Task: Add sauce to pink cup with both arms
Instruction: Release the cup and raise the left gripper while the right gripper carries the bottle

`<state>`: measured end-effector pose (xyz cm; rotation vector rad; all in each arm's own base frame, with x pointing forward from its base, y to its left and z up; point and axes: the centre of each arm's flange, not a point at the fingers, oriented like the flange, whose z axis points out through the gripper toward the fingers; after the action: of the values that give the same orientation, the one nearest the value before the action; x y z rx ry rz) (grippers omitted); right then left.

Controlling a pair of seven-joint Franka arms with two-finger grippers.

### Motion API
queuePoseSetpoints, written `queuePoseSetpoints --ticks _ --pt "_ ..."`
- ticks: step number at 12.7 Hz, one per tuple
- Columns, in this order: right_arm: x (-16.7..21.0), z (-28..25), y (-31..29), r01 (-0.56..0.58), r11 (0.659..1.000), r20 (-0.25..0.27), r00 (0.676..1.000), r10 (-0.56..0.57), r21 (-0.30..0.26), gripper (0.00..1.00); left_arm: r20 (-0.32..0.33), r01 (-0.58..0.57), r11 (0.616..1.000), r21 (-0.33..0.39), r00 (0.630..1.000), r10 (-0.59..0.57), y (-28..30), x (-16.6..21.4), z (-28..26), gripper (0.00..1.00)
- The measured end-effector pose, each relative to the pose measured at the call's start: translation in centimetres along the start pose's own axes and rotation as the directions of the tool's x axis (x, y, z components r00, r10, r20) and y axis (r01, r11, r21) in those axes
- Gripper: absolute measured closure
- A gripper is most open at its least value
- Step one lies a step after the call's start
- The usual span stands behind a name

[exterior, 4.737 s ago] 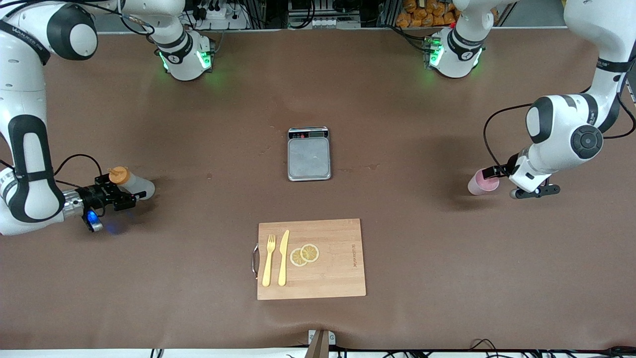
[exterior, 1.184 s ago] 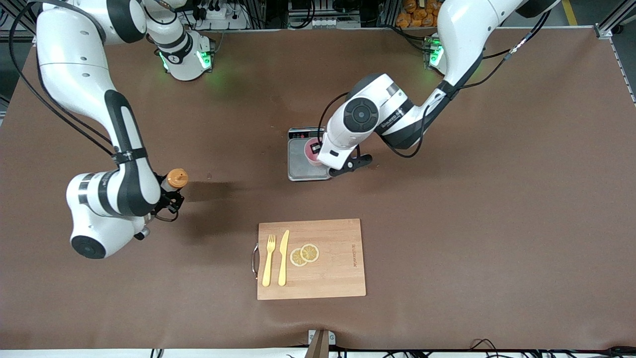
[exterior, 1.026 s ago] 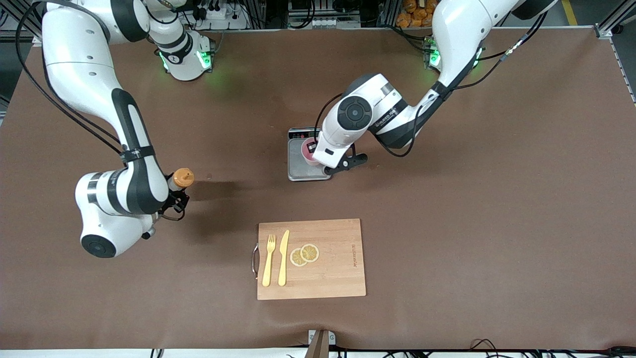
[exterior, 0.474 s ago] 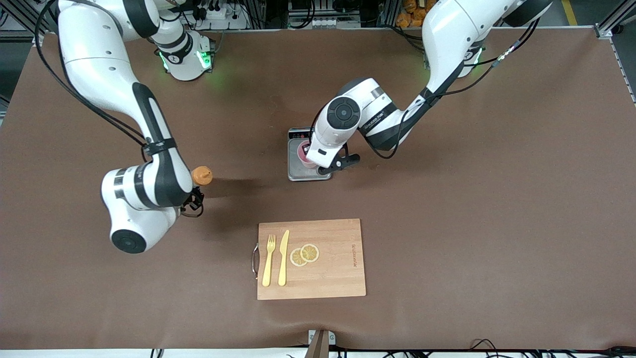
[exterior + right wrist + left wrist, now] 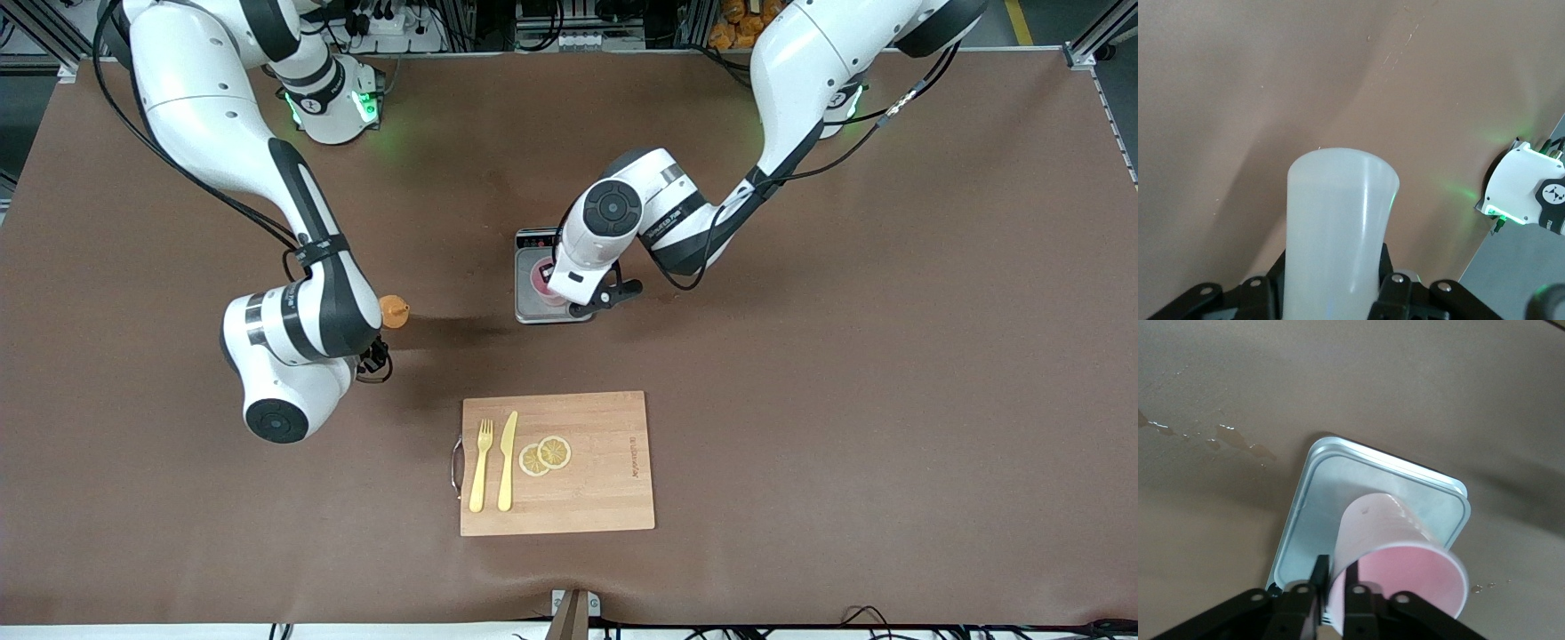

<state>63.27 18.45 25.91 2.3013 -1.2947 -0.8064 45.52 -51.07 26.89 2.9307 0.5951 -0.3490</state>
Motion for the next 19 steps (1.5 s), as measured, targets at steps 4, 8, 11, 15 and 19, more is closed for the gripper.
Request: queuePoseSetpoints --ticks 4,8,11,15,19 --pt "-3.0 0.6 -0.9 -0.074 0.997 -0.028 0.997 0.074 -0.013 0.49 -0.003 0.041 0.999 -0.003 0.999 -0.041 0.3 -0.4 -0.4 0.34" --pt "-6.3 1.4 -1.9 -0.136 0.990 -0.063 0.989 0.134 -0.024 0.50 -0.050 0.056 0.998 0.010 0.997 -0.055 -0.2 0.6 -5.4 0.00" --pt "-8.2 1.9 -2.3 -0.175 0.984 -0.084 0.981 0.173 -0.027 0.50 -0.143 0.045 0.999 -0.014 0.989 -0.047 -2.6 3.8 -13.9 0.00" --pt "-11.1 2.6 -2.9 -0.220 0.975 -0.114 0.970 0.216 -0.028 0.52 -0.237 -0.009 1.000 -0.020 0.972 0.004 -8.0 9.2 -22.6 0.00" --pt "-13.6 3.4 -3.3 -0.258 0.966 -0.141 0.958 0.251 -0.030 0.52 -0.264 0.004 0.999 0.036 0.965 0.006 -14.3 13.7 -27.7 0.00"
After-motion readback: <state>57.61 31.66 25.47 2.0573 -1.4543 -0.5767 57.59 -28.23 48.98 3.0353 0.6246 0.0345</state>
